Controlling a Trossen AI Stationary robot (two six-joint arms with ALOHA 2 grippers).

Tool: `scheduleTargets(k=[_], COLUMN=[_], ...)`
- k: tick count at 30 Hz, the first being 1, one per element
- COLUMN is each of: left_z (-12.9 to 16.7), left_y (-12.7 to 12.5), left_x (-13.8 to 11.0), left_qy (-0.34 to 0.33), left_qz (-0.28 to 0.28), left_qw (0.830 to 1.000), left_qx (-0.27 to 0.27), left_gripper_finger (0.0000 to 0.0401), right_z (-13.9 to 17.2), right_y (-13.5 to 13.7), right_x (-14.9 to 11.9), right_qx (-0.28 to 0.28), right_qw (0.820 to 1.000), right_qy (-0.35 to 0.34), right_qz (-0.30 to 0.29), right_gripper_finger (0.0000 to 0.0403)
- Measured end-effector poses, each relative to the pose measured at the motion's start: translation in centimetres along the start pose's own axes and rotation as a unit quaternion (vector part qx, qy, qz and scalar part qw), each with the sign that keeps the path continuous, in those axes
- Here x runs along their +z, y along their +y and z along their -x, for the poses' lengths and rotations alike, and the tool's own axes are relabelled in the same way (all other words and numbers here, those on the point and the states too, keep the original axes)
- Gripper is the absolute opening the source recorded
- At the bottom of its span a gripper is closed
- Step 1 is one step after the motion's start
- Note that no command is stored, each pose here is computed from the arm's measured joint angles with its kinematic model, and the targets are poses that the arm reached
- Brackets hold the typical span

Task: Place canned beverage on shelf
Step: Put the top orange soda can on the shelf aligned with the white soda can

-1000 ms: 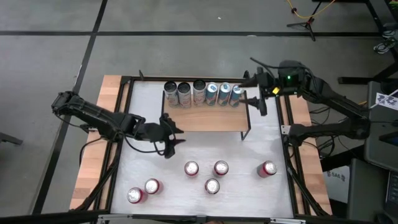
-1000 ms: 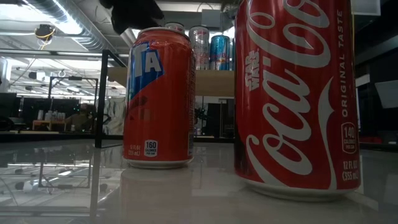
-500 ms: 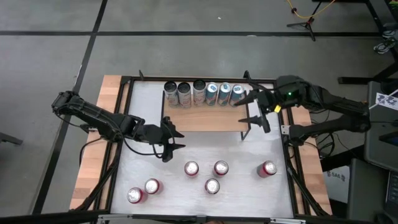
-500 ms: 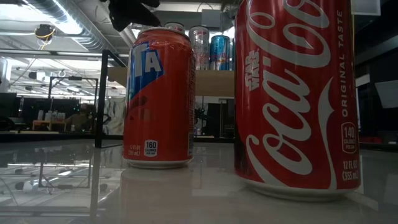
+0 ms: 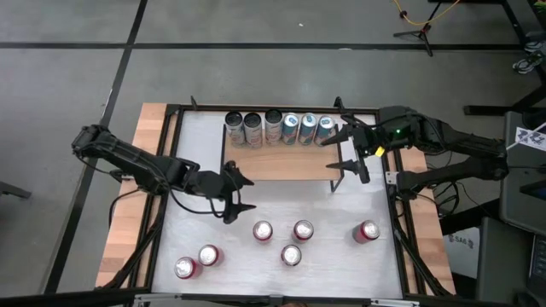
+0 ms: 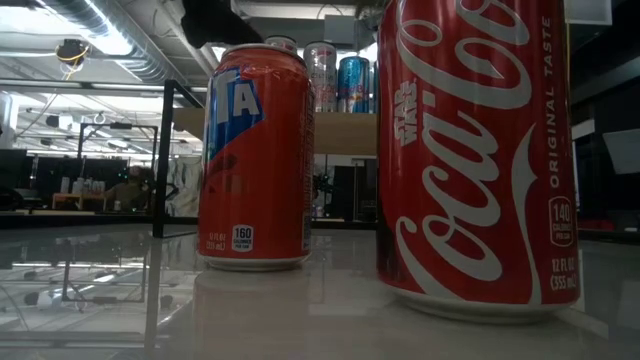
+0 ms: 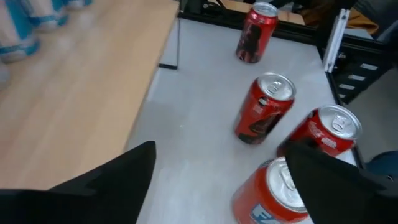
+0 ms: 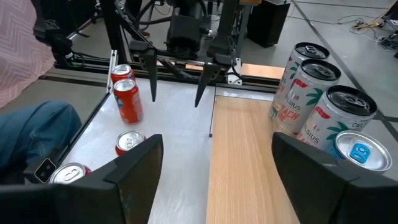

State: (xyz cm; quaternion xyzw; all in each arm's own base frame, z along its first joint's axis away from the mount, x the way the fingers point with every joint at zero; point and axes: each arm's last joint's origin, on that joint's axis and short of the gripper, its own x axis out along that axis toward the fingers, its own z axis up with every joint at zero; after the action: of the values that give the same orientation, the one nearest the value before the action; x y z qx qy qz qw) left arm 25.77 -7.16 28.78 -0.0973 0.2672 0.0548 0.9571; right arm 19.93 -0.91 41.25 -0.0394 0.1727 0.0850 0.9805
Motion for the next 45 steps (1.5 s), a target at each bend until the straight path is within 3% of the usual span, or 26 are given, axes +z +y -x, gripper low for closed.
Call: scheduleTargets(k=[10, 19, 29, 45], left_z=[-3.5, -5.4, -5.1, -5.8], left_y=[-2.9, -5.3, -6.4, -5.9], left_x=[0.1, -2.0, -2.9, -4.3], left_qy=[-0.059, -0.053, -0.049, 0.015], left_qz=[-0.005, -0.180, -0.272, -0.284], left_qw=[0.995, 0.978, 0.955, 0.954], left_qx=[-0.079, -0.095, -0.107, -0.093], left_gripper_finger=[0.0369, 0.0368, 0.0368, 0.0368], right_z=[-0.1, -0.1, -0.1, -0.1], right_y=[0.0, 0.0, 0.0, 0.0], right_x=[0.0, 0.0, 0.0, 0.0], right_qx=[0.000, 0.001, 0.001, 0.001], right_qw=[1.000, 1.000, 1.000, 1.000], right_qy=[0.002, 0.002, 0.003, 0.003], right_qz=[-0.001, -0.001, -0.001, -0.001], right_gripper_finger=[0.0292, 0.0292, 0.0292, 0.0292])
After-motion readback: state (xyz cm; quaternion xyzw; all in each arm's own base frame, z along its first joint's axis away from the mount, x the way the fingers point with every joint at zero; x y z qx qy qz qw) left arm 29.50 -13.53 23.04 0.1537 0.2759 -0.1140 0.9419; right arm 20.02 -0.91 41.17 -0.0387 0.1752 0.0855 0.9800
